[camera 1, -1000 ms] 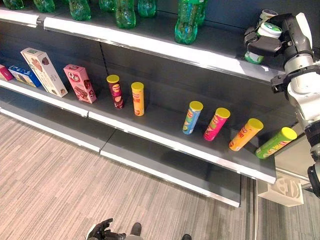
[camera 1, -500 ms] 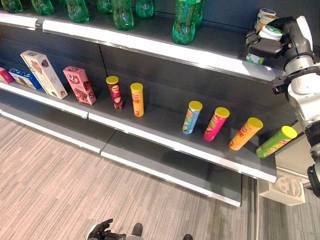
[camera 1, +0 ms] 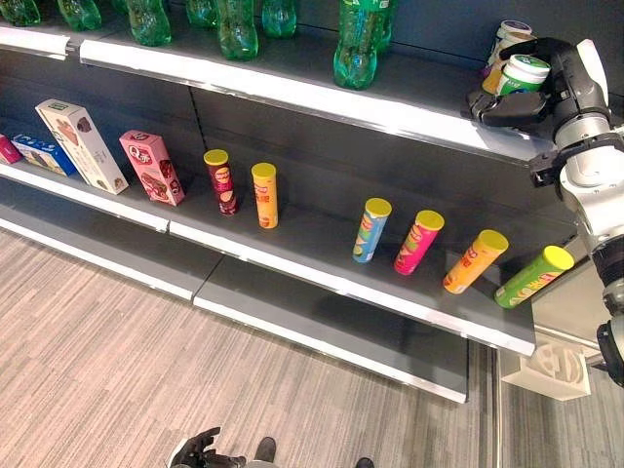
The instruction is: Put the goods on the table back onto the shelves and tidy them up.
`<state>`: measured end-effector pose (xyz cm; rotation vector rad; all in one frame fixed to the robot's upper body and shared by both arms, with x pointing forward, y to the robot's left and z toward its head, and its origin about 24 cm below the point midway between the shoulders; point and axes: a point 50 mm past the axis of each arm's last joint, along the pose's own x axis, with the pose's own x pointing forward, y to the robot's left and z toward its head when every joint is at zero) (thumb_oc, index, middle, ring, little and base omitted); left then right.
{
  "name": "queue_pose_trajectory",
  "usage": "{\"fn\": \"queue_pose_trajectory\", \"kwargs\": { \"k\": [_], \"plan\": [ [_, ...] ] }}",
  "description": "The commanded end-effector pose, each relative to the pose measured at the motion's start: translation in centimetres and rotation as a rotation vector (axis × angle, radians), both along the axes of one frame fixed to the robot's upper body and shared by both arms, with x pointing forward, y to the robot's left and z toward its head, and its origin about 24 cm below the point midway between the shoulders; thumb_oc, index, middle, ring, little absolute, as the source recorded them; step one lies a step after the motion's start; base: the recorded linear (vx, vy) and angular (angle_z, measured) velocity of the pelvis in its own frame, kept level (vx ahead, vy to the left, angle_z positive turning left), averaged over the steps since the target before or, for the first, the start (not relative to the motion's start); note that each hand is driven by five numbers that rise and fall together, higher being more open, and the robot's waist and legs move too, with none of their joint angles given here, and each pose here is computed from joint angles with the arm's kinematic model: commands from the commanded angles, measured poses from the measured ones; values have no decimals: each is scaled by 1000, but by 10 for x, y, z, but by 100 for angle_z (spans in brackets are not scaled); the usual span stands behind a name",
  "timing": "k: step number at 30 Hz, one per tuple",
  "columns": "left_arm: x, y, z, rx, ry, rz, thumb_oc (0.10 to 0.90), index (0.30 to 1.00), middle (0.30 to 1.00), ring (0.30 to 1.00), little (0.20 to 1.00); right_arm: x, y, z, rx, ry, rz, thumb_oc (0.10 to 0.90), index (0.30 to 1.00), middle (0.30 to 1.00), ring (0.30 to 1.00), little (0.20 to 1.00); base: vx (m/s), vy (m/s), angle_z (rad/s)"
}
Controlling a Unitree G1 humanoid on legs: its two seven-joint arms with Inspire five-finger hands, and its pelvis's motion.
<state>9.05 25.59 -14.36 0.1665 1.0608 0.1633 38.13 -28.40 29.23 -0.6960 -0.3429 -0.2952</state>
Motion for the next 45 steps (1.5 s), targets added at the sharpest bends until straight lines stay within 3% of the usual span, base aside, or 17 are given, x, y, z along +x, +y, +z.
{"fn": "queue_pose_trajectory", "kwargs": {
  "k": [1,12,15,18,24,33,39,45],
  "plan": [
    [21,12,10,73,-57,-81,800,900,900,900,900,-5,8,51,-30,-154,10,800,900,900,900,900,0,0,0],
    [18,9,8,62,-47,-82,800,900,900,900,900,-16,16,65,16,-272,67,800,900,900,900,900,1,4,-3],
    [17,7,7,64,-40,-85,800,900,900,900,900,-42,30,92,-22,-483,117,800,900,900,900,900,10,34,-4],
    [20,6,8,72,-52,-73,800,900,900,900,900,-91,42,109,-28,-750,232,800,900,900,900,900,13,47,0],
    [11,7,4,75,-24,-42,800,900,900,900,900,-146,37,95,26,-950,334,800,900,900,900,900,6,65,-8],
    [6,17,7,81,-31,9,800,900,900,900,900,-169,10,30,242,-882,361,800,900,900,900,900,-43,112,-56],
    [25,34,23,122,-118,1,800,900,900,900,900,-175,-6,17,220,-835,253,800,900,900,900,900,-66,-36,-87],
    [20,39,25,116,-129,17,800,900,900,900,900,-176,-16,22,171,-811,180,800,900,900,900,900,77,-265,-101]
  ]
}}
